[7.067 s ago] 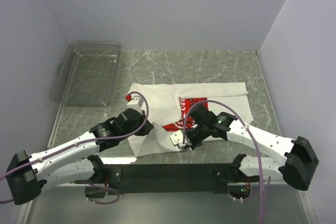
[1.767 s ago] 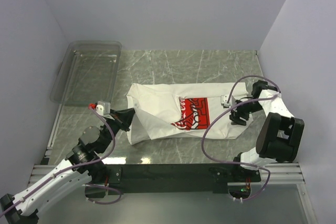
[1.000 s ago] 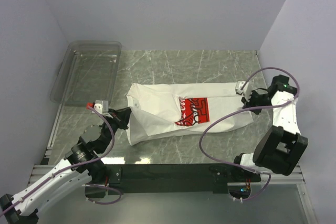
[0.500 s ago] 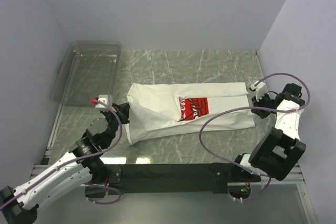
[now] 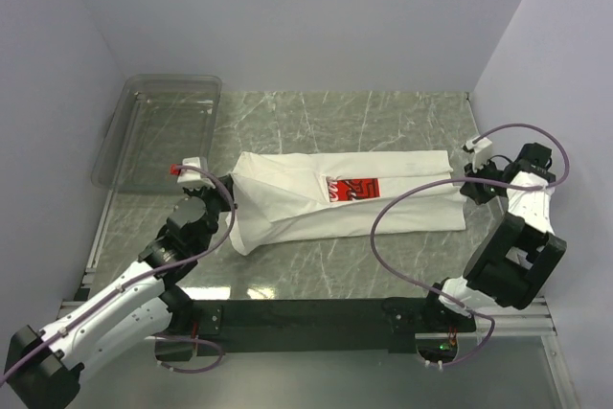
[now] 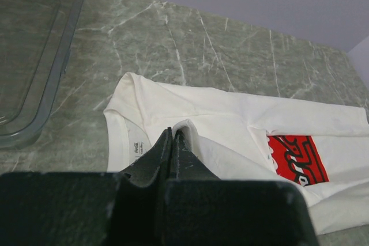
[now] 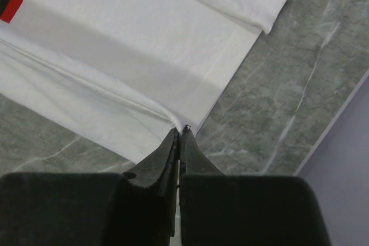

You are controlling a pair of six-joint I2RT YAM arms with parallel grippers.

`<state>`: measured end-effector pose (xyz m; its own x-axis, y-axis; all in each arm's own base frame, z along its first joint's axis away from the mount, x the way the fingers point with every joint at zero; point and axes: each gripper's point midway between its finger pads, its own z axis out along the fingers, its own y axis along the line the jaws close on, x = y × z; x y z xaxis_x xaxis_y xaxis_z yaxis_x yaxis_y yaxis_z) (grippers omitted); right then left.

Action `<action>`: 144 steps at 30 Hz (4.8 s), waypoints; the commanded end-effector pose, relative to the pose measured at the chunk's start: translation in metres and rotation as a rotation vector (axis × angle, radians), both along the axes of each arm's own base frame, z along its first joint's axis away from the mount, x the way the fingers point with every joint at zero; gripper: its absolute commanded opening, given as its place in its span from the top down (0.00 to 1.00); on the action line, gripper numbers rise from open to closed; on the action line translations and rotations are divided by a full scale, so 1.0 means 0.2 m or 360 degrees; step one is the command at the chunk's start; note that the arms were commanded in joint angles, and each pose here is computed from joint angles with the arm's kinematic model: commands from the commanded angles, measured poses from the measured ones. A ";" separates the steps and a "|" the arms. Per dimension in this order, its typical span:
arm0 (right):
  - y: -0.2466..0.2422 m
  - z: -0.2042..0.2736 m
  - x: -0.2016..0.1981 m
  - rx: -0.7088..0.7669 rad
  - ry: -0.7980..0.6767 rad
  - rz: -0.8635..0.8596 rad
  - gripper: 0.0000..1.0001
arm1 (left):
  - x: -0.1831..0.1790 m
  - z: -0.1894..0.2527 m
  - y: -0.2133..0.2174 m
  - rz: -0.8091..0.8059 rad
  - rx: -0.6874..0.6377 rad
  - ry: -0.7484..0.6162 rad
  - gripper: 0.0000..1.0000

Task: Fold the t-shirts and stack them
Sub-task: Fold the tshirt

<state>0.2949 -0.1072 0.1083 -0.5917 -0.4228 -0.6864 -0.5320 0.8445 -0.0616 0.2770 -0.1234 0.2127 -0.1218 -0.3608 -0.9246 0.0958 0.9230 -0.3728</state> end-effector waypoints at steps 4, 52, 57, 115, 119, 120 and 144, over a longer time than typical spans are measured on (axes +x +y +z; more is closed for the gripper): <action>-0.01 0.07 0.15 -0.0003 -0.0107 0.0007 1.00 | 0.10 0.18 -0.05 -0.0058 -0.0036 -0.0138 0.99; -0.05 -0.14 0.31 0.0034 0.0123 -0.0165 1.00 | 0.62 -0.12 -0.07 -0.0177 0.0156 0.0198 1.00; -0.03 -0.17 0.31 0.0033 0.0146 -0.0169 1.00 | 0.66 -0.15 -0.06 -0.0161 0.0166 0.0233 1.00; 0.16 0.03 0.22 0.0016 0.0055 -0.0062 0.40 | 0.52 0.10 -0.03 -0.0173 -0.0016 0.0352 0.28; 0.21 -0.12 0.00 0.0013 0.0247 0.0010 0.40 | 0.17 -0.07 -0.03 -0.0256 -0.0208 0.0557 0.24; 0.19 -0.13 -0.03 -0.0010 0.0256 -0.0011 0.40 | 0.07 -0.21 -0.02 -0.0250 -0.0258 0.0686 0.22; -0.02 -0.31 -0.21 0.0114 0.0470 -0.0345 0.40 | -0.16 -0.76 -0.04 -0.0146 -0.0431 0.1206 0.42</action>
<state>0.2520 -0.1077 0.0475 -0.8371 -0.2349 -0.4940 -0.3385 0.9319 0.1305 0.2335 -0.1239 0.0506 -0.7360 -0.5170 -0.4370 -0.2402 0.8030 -0.5455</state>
